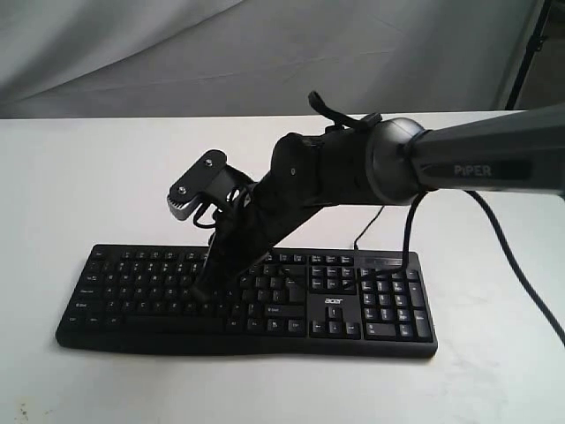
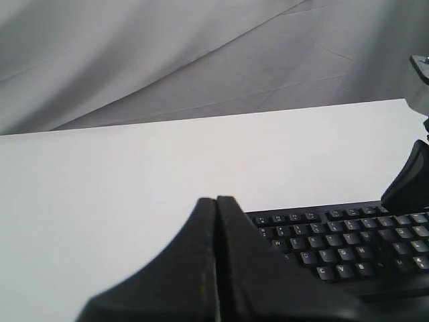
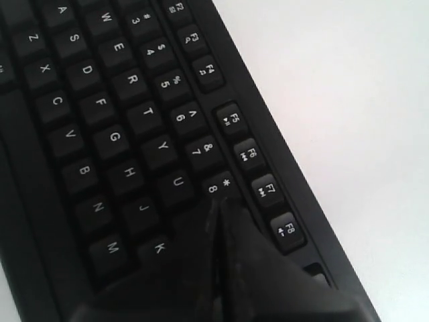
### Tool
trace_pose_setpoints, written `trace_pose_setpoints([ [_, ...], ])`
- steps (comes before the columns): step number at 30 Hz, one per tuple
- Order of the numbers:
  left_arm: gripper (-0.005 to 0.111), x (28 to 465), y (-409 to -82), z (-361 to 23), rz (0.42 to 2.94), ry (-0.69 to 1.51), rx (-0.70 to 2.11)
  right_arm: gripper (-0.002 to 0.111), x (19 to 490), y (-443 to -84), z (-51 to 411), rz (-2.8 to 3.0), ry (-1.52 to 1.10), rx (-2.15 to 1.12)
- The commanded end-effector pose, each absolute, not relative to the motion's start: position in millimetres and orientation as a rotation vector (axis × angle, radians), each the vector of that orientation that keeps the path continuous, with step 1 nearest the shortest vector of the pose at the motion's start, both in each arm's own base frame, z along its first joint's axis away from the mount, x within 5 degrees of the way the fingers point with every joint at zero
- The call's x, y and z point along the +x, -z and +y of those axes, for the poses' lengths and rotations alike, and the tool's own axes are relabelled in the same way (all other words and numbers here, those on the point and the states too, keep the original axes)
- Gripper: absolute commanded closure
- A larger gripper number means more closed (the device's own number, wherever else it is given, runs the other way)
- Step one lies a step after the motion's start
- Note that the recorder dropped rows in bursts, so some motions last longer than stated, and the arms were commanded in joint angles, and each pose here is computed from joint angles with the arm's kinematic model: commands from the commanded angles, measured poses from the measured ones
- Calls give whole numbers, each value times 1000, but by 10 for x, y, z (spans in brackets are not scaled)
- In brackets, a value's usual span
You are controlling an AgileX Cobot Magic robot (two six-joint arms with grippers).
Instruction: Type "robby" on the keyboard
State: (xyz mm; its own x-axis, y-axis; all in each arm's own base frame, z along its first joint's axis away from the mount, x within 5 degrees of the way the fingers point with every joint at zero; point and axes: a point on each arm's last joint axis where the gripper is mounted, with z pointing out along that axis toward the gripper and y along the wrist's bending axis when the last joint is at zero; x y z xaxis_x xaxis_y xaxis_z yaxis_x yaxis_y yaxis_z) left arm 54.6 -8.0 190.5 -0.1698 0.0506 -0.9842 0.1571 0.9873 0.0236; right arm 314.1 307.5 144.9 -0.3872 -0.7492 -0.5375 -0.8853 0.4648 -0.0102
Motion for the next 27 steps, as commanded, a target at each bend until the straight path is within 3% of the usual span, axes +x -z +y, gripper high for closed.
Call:
trace_pose_setpoints([
  [1, 107, 545, -1897, -83, 1736, 97, 161, 108, 3126, -1448, 3036, 2269, -400, -1326],
  [27, 107, 545, -1897, -83, 1736, 97, 161, 108, 3099, -1364, 3003, 2286, -395, -1309],
])
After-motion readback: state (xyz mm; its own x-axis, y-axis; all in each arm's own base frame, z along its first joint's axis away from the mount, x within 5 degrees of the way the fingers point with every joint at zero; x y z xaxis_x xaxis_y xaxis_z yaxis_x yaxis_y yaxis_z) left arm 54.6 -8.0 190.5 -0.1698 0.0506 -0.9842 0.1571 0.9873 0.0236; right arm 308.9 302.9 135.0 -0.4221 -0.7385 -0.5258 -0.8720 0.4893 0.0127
